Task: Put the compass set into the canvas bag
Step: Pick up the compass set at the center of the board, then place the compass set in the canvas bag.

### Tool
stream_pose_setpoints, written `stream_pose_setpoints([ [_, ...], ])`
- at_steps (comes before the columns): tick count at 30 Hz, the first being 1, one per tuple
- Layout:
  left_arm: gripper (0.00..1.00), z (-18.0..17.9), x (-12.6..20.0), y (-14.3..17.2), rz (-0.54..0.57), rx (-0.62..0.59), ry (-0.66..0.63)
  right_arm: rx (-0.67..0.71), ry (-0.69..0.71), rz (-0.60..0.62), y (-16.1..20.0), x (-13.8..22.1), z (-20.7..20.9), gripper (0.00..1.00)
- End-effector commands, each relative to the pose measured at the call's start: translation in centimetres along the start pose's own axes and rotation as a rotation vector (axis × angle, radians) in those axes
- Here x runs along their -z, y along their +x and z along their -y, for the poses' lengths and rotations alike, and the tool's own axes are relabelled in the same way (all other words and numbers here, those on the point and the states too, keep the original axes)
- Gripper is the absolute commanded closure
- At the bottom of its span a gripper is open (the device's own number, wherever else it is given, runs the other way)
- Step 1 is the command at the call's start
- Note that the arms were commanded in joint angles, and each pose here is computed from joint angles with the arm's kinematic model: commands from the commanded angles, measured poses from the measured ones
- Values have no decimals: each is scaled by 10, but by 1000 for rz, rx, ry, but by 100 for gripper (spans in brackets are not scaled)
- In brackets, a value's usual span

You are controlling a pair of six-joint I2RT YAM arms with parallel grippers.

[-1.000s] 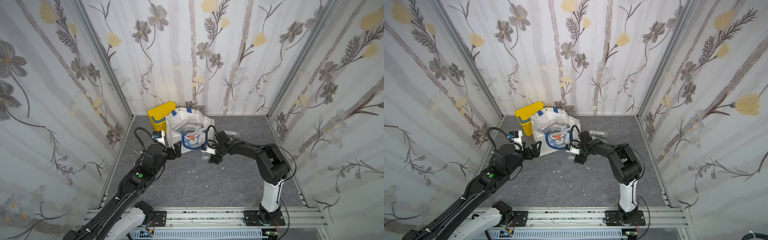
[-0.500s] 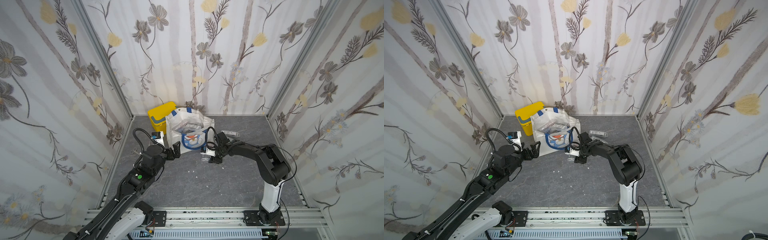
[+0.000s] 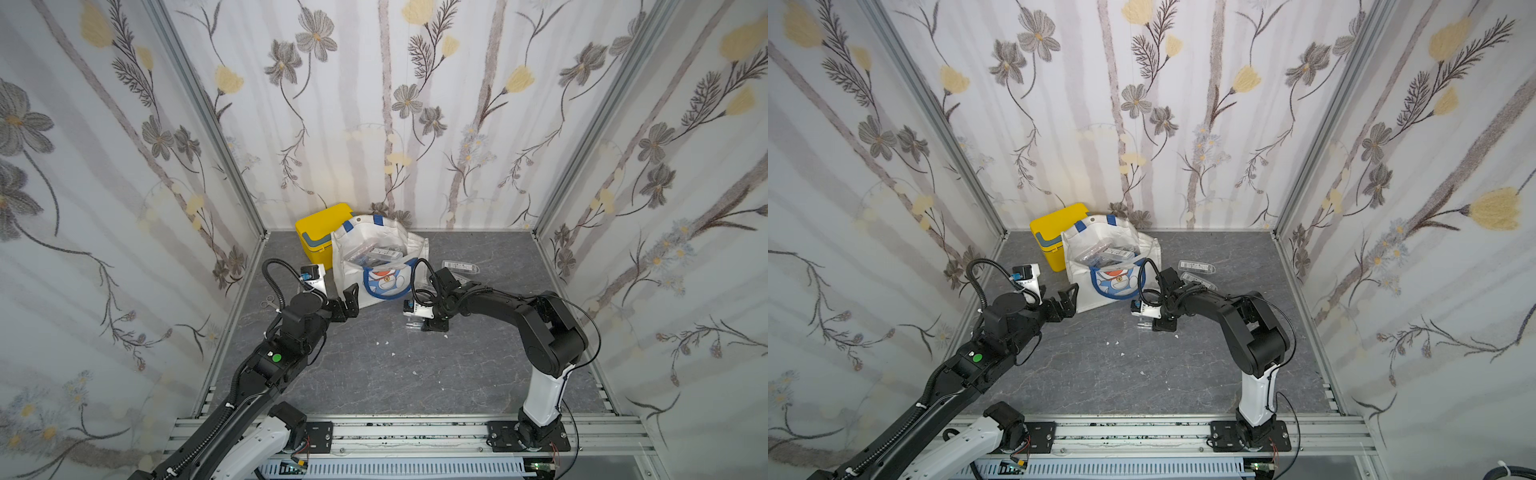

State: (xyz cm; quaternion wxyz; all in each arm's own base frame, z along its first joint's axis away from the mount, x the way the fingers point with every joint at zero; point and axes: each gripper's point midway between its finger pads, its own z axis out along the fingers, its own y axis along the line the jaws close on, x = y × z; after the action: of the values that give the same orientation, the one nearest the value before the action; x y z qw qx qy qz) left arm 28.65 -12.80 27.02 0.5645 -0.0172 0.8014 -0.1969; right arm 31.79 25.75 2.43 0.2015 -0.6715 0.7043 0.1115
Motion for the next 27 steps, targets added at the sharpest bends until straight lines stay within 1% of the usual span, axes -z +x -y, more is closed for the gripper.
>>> stream_pose_setpoints([
  [1,0,0,1,-6,32,1,-2,39,5,48,-12,10,-4,54],
  [8,0,0,2,-9,50,1,2,118,52,198,-56,45,-5,54],
  [15,0,-1,3,-10,62,5,1,236,126,425,-112,103,-2,55],
  [19,0,-2,4,-10,69,9,1,327,206,548,-142,142,4,55],
  [22,0,-3,5,-9,71,13,-1,380,254,598,-160,161,12,55],
  [27,0,-3,7,-10,75,20,3,447,344,631,-185,183,36,56],
])
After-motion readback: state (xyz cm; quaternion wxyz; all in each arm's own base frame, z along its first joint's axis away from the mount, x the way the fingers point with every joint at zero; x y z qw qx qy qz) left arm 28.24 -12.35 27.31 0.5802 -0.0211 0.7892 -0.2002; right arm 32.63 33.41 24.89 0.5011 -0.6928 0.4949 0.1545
